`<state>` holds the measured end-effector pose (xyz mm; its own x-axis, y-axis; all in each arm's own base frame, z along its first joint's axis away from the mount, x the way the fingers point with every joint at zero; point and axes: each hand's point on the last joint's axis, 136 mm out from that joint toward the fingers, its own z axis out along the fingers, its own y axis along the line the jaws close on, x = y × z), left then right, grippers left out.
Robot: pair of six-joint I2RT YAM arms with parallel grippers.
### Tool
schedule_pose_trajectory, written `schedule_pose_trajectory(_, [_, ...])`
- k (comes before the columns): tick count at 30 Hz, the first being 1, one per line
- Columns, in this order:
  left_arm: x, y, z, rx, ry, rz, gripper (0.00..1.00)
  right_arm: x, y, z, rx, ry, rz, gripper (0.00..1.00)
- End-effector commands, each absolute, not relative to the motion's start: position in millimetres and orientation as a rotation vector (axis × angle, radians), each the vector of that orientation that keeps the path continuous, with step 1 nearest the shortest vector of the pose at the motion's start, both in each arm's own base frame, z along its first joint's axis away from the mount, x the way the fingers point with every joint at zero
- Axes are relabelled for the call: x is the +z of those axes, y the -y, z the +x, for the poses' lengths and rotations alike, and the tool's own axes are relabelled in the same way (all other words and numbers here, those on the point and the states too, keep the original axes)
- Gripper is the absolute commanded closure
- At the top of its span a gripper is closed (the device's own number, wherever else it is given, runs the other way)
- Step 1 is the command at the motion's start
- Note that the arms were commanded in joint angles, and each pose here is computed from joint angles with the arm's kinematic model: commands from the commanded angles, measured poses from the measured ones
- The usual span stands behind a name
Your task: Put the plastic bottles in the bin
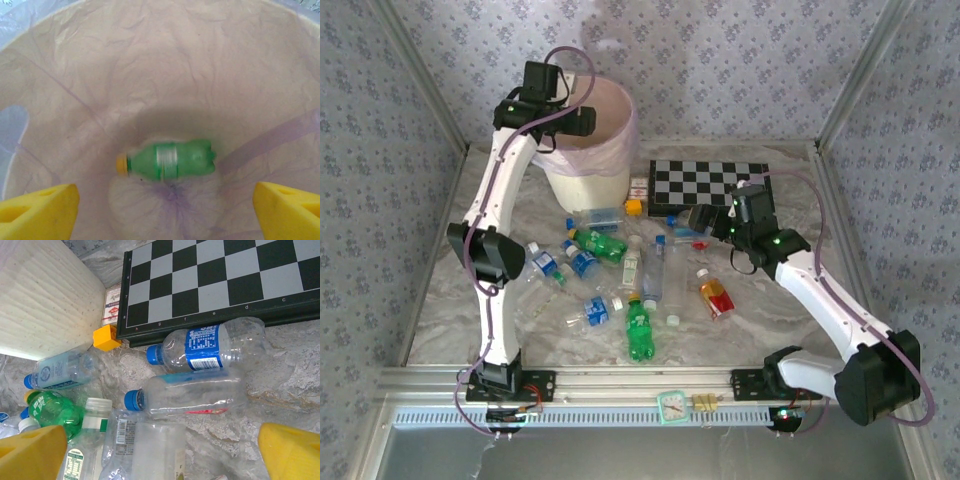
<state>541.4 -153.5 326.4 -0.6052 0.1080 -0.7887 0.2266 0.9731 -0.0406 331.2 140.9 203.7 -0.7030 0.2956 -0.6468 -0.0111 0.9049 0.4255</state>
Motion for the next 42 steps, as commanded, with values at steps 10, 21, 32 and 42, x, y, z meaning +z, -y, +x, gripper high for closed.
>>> schedule_pose_trajectory(10, [434.7,230.8,451.5,-0.394,-1.758,0.367,0.06,164.0,-144.8,311.4,0.353,-2.518,0.067,0.00])
schedule_pose_trajectory(21, [354.3,295.7,385.3,-0.815,-1.746,0.318,0.00,100.8,-159.1,258.4,0.270,-2.818,-0.133,0.02])
schedule_pose_trajectory(32, [273.1,330.3,355.0,-0.937,-1.933,0.292,0.00,56.9,-144.5,240.7,0.087,-2.948,-0.152,0.16])
schedule_pose_trajectory(42, [265.4,331.9,360.3,-0.936,-1.931,0.276,0.00,32.5,-133.3,232.0,-0.047,-3.015,-0.159,0.24])
